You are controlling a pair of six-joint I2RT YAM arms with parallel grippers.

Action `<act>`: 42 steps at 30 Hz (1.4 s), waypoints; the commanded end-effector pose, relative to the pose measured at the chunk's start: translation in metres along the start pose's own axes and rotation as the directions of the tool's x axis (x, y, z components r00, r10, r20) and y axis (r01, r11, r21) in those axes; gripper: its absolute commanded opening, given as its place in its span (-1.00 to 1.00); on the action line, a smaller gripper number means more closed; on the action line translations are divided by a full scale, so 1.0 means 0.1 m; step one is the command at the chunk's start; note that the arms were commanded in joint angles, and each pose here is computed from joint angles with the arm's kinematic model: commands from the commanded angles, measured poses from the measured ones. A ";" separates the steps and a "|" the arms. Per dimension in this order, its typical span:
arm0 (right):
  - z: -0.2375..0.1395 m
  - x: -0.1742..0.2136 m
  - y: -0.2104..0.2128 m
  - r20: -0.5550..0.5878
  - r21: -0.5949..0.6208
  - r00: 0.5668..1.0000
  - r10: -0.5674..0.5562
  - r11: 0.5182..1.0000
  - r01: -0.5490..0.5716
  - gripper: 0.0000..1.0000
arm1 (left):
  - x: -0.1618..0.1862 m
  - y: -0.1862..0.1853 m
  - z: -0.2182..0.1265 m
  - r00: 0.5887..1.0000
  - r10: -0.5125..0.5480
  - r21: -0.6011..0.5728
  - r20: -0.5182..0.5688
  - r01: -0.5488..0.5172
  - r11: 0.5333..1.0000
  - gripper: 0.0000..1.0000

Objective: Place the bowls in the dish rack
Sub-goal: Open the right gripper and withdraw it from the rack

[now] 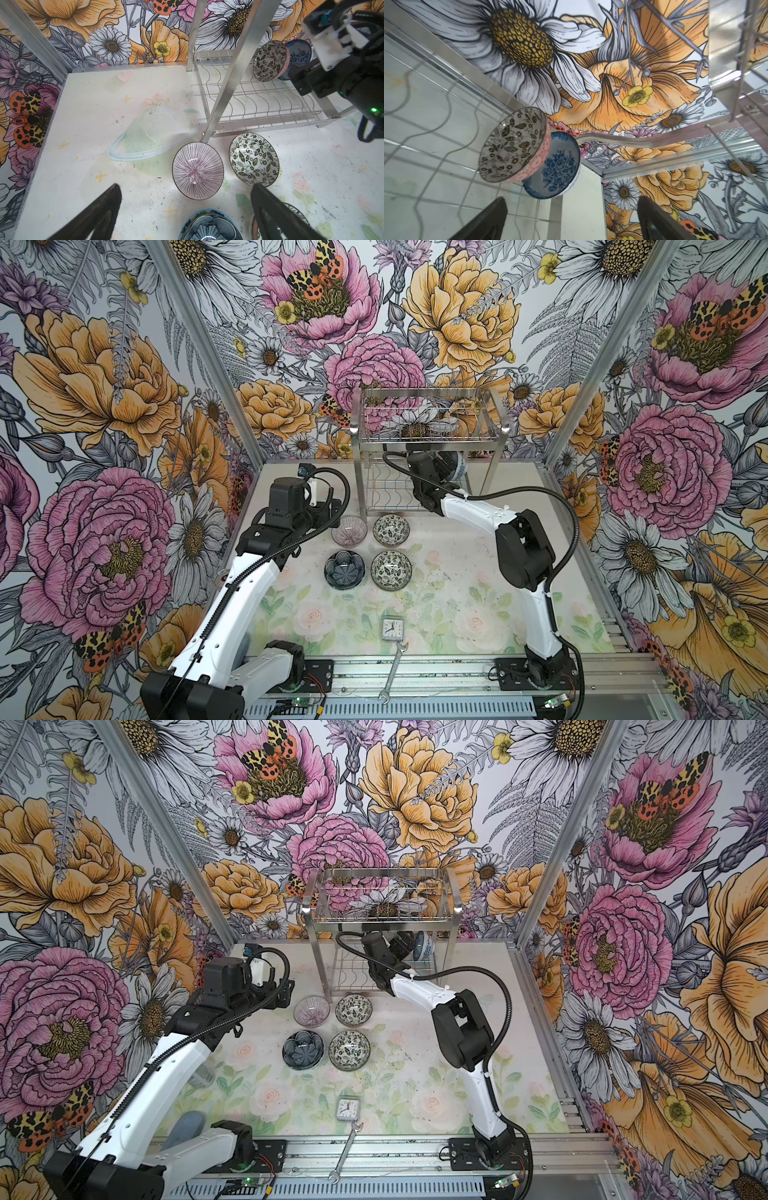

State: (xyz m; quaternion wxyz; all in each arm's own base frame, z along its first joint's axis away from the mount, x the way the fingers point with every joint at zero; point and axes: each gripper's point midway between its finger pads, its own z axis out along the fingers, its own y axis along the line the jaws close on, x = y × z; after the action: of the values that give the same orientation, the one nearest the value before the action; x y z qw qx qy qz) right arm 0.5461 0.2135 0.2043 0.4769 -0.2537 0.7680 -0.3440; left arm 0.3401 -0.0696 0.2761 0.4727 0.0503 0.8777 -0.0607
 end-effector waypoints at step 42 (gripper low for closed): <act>-1.73 0.48 -0.41 -0.083 -0.551 0.873 0.481 0.708 -0.442 0.99 | 0.21 -0.42 -0.05 0.988 -0.153 0.045 -0.006 0.153 0.987 0.97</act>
State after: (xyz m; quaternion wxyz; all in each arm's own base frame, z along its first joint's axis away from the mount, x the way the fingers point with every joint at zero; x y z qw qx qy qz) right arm 0.3790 0.2050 0.2649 0.4878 -0.2033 0.8488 0.0159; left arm 0.3219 -0.1148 0.2688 0.4702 0.0362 0.8736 -0.1202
